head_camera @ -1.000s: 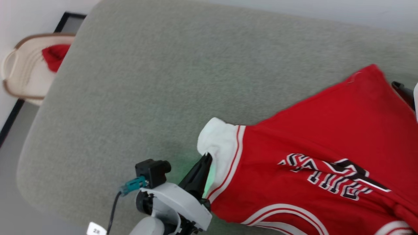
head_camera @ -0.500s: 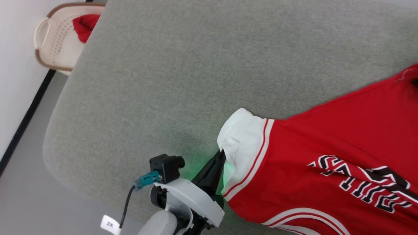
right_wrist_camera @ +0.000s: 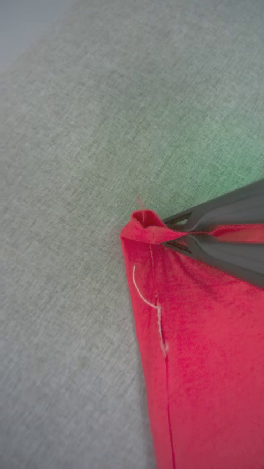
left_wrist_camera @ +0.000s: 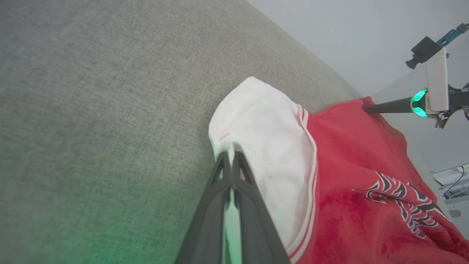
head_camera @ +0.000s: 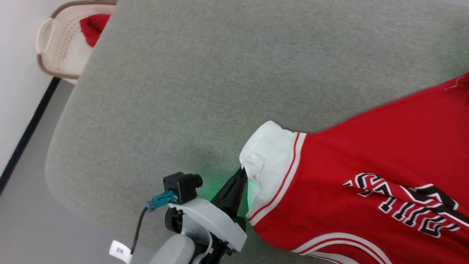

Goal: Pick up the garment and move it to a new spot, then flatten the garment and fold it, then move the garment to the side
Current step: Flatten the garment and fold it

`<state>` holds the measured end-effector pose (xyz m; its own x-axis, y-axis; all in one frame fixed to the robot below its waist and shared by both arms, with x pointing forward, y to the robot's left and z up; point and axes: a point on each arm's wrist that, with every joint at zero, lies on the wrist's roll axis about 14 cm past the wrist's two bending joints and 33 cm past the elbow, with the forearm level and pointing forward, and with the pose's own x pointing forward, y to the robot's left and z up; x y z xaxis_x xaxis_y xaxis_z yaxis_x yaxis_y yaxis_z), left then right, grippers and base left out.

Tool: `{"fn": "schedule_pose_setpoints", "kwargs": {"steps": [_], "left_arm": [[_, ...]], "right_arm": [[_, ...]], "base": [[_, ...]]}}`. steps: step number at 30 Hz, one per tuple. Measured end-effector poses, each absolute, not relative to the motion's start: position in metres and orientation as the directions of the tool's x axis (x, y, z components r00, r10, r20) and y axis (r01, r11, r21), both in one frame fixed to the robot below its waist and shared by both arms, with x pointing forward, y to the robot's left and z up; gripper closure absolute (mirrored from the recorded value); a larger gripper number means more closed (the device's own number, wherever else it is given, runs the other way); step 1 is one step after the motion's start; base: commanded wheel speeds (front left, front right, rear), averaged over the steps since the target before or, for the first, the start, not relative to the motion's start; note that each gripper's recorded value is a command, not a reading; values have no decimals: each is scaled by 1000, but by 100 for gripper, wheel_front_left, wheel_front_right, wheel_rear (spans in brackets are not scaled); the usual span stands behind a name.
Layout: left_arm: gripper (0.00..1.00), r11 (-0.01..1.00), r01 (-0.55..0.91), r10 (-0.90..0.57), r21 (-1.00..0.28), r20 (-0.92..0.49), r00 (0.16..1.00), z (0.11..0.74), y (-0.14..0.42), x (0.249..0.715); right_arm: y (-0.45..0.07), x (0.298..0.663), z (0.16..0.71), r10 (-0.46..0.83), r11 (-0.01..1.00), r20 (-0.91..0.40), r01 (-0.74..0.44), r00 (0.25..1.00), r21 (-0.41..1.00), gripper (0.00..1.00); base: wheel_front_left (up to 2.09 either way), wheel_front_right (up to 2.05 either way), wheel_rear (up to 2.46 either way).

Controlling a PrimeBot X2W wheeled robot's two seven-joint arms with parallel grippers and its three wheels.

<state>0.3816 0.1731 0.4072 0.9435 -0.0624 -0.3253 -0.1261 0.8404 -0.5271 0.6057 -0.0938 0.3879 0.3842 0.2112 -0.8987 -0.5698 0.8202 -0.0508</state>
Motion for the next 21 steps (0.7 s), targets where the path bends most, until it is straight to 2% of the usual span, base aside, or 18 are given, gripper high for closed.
{"fn": "schedule_pose_setpoints", "kwargs": {"steps": [9,21], "left_arm": [[100,849,-37,-170,-527,-338,926,423,167,393],[100,940,188,-261,-286,-242,935,534,192,453]], "right_arm": [[-104,604,416,223,845,-863,-531,454,-60,100],[-110,606,517,334,856,-657,-509,676,-89,100]], "base": [[0,0,0],[0,0,0]]}}
